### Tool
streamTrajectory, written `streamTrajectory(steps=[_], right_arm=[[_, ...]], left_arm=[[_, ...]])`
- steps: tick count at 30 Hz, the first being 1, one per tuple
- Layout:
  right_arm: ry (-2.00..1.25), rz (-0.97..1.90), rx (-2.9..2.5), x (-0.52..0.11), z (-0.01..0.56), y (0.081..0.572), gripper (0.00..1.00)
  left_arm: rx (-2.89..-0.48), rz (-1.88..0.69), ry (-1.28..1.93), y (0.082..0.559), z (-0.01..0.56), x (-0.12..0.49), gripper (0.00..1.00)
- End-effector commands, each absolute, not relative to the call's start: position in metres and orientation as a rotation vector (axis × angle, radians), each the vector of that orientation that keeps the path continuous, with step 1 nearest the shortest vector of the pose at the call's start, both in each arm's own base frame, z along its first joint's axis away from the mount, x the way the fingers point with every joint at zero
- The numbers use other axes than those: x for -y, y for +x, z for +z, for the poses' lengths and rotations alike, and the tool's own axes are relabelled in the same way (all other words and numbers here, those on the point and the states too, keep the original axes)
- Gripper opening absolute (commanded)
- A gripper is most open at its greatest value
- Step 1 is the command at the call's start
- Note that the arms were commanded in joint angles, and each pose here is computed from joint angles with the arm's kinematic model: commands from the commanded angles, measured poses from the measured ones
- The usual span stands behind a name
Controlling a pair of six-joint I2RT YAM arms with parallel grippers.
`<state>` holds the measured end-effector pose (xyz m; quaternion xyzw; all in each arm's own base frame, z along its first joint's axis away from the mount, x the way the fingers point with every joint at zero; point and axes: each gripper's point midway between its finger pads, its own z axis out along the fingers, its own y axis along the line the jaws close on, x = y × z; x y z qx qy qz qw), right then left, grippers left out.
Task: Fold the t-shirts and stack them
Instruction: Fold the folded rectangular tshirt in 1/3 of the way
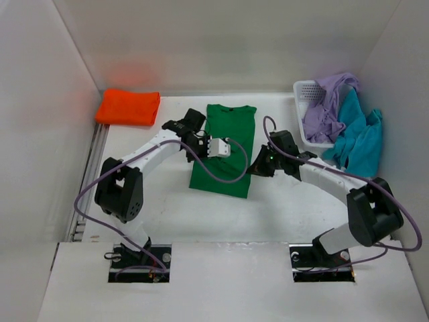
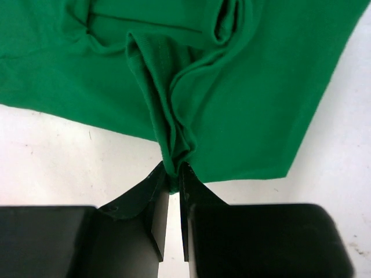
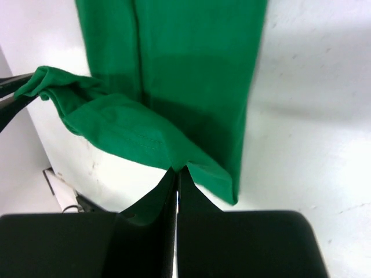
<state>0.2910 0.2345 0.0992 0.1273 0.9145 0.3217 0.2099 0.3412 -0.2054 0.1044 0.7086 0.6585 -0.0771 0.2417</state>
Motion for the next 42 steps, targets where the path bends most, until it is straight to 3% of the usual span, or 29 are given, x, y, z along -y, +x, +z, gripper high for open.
streamTrajectory(steps=[1, 11, 17, 20, 22, 25, 27, 32, 35, 37, 42], right_arm=[[0.294, 0.92, -2.51, -0.234, 0.111, 0.311, 0.0], [0.268, 0.933, -2.564, -0.242, 0.092, 0.347, 0.0], [0.319, 0.9, -2.588, -0.232, 0.074, 0.361, 0.07], [0.33, 0.879, -2.55, -0.223, 0.074, 0.377, 0.18], [0.34, 0.864, -2.505, -0.216, 0.077, 0.392, 0.21], [0.356, 0.873, -2.423, -0.207, 0.093, 0.415, 0.36], [0.336, 0.896, -2.37, -0.207, 0.11, 0.427, 0.41], [0.267, 0.862, -2.29, -0.202, 0.142, 0.435, 0.41], [0.29, 0.81, -2.33, -0.193, 0.133, 0.416, 0.33], [0.276, 0.799, -2.389, -0.201, 0.118, 0.389, 0.33], [0.288, 0.789, -2.494, -0.226, 0.092, 0.315, 0.5]], left_arm=[[-1.781, -0.229, 1.864, 0.36, 0.118, 0.216, 0.09], [-1.79, -0.216, 1.833, 0.389, 0.1, 0.216, 0.1], [-1.801, -0.225, 1.827, 0.397, 0.089, 0.219, 0.13], [-1.797, -0.205, 1.793, 0.408, 0.086, 0.219, 0.19], [-1.793, -0.179, 1.744, 0.42, 0.088, 0.22, 0.25], [-1.806, -0.116, 1.644, 0.441, 0.095, 0.214, 0.35], [-1.81, -0.047, 1.578, 0.457, 0.105, 0.205, 0.42], [-1.776, 0.103, 1.493, 0.474, 0.153, 0.174, 0.5], [-1.702, 0.114, 1.649, 0.436, 0.159, 0.168, 0.55], [-1.632, 0.064, 1.837, 0.387, 0.142, 0.17, 0.57], [-1.516, -0.034, 2.151, 0.288, 0.084, 0.166, 0.6]])
